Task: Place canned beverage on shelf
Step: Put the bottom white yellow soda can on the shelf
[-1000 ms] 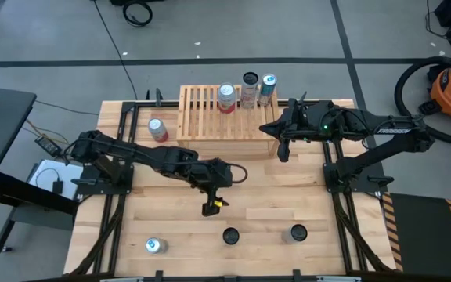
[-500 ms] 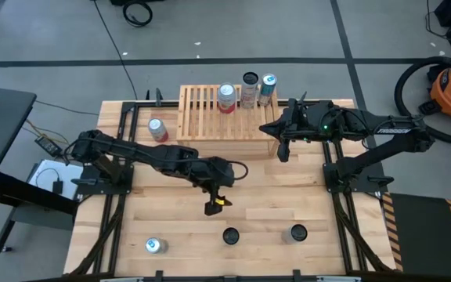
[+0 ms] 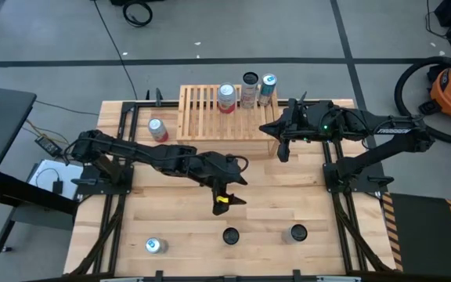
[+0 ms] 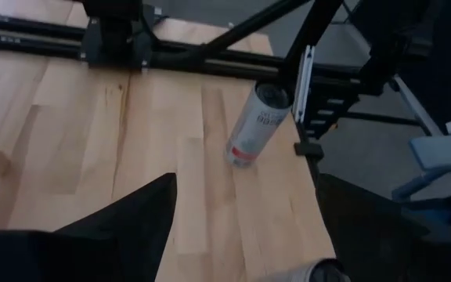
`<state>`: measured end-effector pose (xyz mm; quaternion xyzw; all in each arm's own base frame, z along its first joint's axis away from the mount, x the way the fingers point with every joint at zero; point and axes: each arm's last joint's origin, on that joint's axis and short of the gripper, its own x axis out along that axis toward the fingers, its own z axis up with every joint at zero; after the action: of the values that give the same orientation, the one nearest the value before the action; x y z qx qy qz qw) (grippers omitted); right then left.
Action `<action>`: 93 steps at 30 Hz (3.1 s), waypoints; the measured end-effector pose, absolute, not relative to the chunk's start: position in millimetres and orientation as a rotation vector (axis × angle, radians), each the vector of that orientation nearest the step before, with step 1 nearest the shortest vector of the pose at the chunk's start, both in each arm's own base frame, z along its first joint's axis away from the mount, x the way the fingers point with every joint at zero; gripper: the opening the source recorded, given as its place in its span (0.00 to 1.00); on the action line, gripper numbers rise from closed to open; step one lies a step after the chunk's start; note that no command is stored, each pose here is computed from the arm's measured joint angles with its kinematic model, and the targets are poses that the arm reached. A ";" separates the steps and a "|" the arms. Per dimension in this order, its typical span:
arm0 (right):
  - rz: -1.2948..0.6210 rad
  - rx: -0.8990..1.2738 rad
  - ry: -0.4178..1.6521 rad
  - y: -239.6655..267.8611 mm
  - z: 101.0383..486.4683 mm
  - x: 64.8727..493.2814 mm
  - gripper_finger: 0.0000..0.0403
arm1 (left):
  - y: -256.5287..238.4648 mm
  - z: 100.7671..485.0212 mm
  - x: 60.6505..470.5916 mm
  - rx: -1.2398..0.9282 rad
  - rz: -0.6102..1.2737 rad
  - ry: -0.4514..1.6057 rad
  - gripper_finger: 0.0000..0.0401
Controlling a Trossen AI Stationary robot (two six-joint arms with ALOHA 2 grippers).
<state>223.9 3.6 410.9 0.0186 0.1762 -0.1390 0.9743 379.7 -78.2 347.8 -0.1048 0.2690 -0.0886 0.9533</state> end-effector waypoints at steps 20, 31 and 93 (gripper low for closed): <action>-0.279 0.030 0.357 3.6 410.8 224.0 0.02 | -99.9 343.7 371.8 -0.231 -0.287 0.617 0.78; -0.277 0.046 0.356 3.8 410.7 224.1 0.02 | -151.6 338.9 353.5 -0.089 -0.213 0.620 0.78; -0.275 0.046 0.382 3.8 408.3 223.1 0.02 | -185.8 277.8 369.8 -0.127 -0.141 0.802 0.78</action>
<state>223.1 3.8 408.3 0.0229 0.1890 -0.1363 0.9722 369.8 -185.8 277.8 -0.0616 0.3897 -0.0685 0.9163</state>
